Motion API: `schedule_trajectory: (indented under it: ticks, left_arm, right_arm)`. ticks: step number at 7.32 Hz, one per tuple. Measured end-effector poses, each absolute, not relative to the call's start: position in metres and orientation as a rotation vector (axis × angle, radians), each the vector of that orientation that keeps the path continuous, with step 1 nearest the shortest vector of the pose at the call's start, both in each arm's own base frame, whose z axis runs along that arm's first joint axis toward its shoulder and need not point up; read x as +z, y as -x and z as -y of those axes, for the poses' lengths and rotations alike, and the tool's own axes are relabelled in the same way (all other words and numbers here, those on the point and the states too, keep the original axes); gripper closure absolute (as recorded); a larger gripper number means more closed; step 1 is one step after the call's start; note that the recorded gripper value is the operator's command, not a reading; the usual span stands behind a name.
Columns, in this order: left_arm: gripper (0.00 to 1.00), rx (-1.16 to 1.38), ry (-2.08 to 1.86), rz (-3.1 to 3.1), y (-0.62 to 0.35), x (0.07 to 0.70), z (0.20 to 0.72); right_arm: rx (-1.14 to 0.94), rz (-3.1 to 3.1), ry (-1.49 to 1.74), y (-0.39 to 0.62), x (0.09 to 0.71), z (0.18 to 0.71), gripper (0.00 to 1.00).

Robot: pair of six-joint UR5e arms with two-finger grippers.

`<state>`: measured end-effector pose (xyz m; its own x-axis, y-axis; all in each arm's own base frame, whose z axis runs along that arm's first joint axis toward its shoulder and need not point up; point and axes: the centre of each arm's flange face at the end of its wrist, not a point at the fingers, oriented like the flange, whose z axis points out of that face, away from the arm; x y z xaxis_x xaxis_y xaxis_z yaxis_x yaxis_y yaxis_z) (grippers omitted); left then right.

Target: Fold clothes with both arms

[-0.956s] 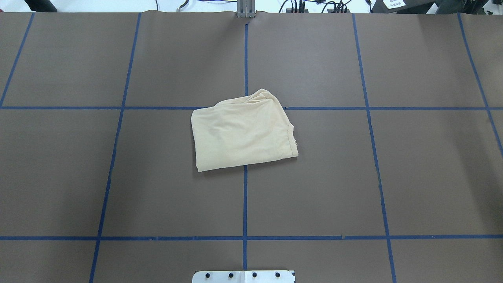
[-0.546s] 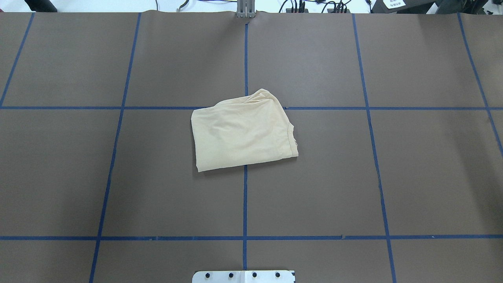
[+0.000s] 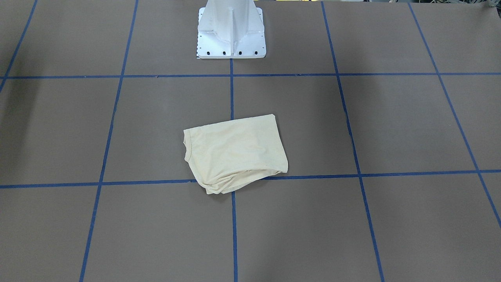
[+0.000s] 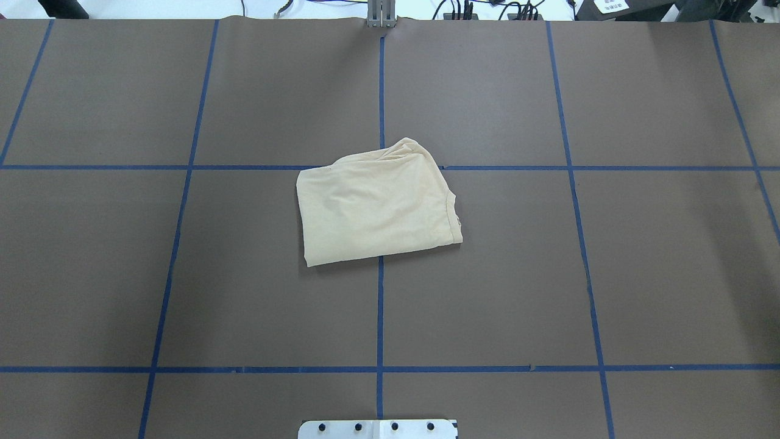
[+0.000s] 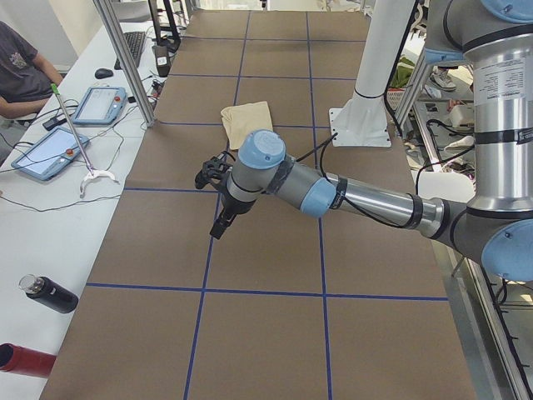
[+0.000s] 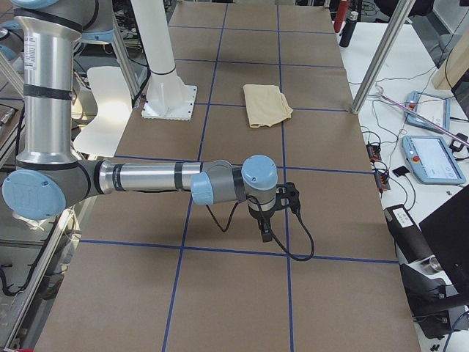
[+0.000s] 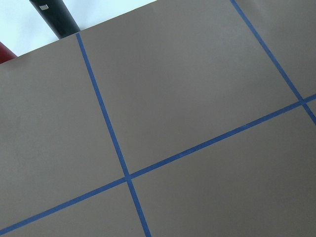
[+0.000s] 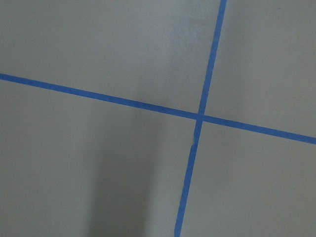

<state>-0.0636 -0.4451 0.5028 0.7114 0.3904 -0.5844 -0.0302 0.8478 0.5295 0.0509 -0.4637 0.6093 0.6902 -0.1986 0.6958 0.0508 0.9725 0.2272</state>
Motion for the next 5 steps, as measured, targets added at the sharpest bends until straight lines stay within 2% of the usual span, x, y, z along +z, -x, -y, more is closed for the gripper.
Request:
schedule_trajectory:
  ticks: [5]
  left_arm:
    - [0.0,0.243,-0.516,-0.746,0.0638,0.503,0.4402]
  right_arm:
    - [-0.161,0.745,-0.195,-0.0436,0.6076,0.4693,0.0]
